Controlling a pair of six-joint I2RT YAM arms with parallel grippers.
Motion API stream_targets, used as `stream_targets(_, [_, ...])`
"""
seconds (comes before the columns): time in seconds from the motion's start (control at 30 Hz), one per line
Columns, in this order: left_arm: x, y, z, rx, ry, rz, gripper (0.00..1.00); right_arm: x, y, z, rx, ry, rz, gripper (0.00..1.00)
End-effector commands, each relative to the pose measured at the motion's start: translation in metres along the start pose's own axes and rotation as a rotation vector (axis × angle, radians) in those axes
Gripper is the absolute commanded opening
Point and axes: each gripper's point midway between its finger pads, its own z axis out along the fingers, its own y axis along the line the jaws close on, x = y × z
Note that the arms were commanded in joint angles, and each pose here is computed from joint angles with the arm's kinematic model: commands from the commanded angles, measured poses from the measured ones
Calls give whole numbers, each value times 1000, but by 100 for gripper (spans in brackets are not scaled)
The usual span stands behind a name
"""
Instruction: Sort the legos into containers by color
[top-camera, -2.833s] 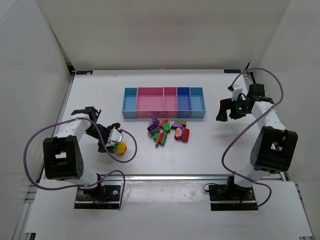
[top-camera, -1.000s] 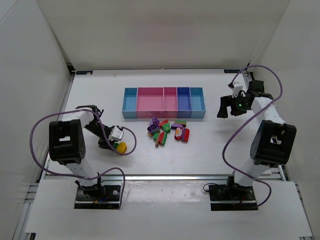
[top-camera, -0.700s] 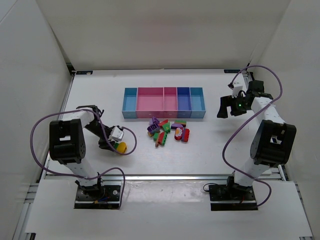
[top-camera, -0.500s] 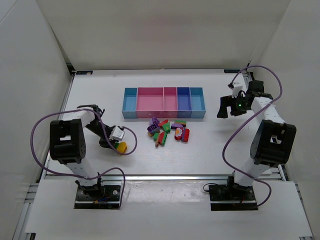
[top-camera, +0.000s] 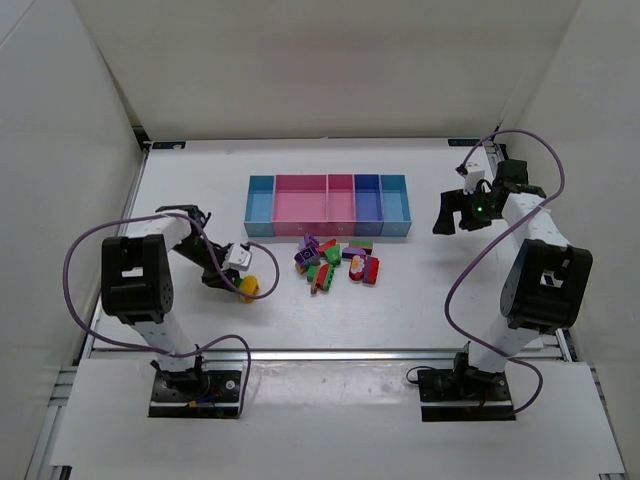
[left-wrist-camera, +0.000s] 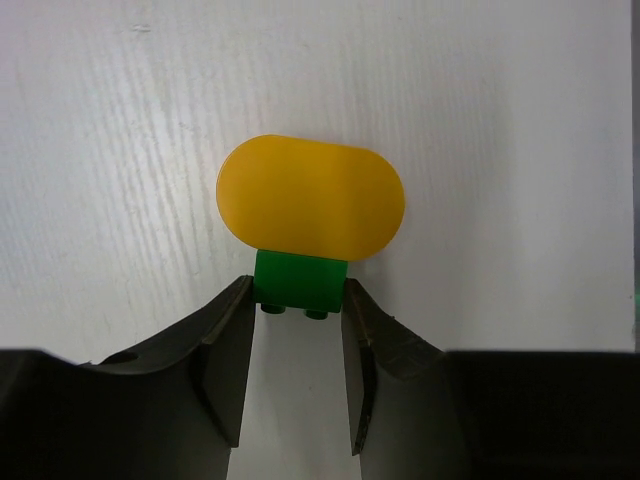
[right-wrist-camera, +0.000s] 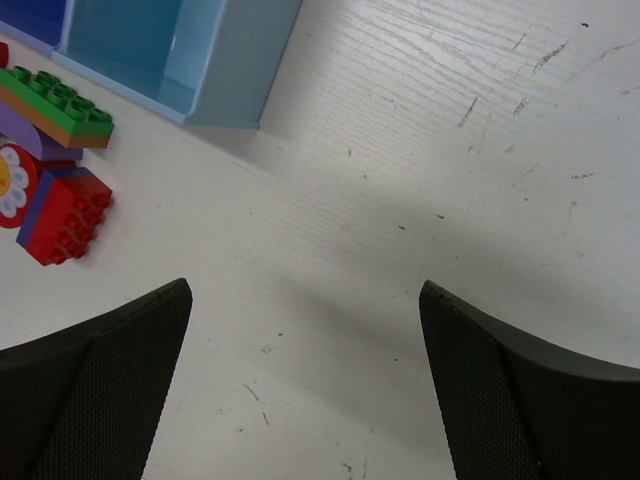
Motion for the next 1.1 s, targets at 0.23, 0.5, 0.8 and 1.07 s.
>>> stream_targets(0.23, [-55,21,-41,-297,-150,-80,10,-69,66,-1,-169,-134,26,99])
stream_targets(0.5, [-83,35,-71,-446,-117,79,10,-110,149,10,-405,-143,123,98])
stream_targets(0.8, [-95,80,-107,-617,-148,-34,10,-133,233,33,-570,-92,31,95])
stream_targets(1.07, [-103,107,-127,-766,-187,-142,10,-143,274,57,-632,-70,-9,94])
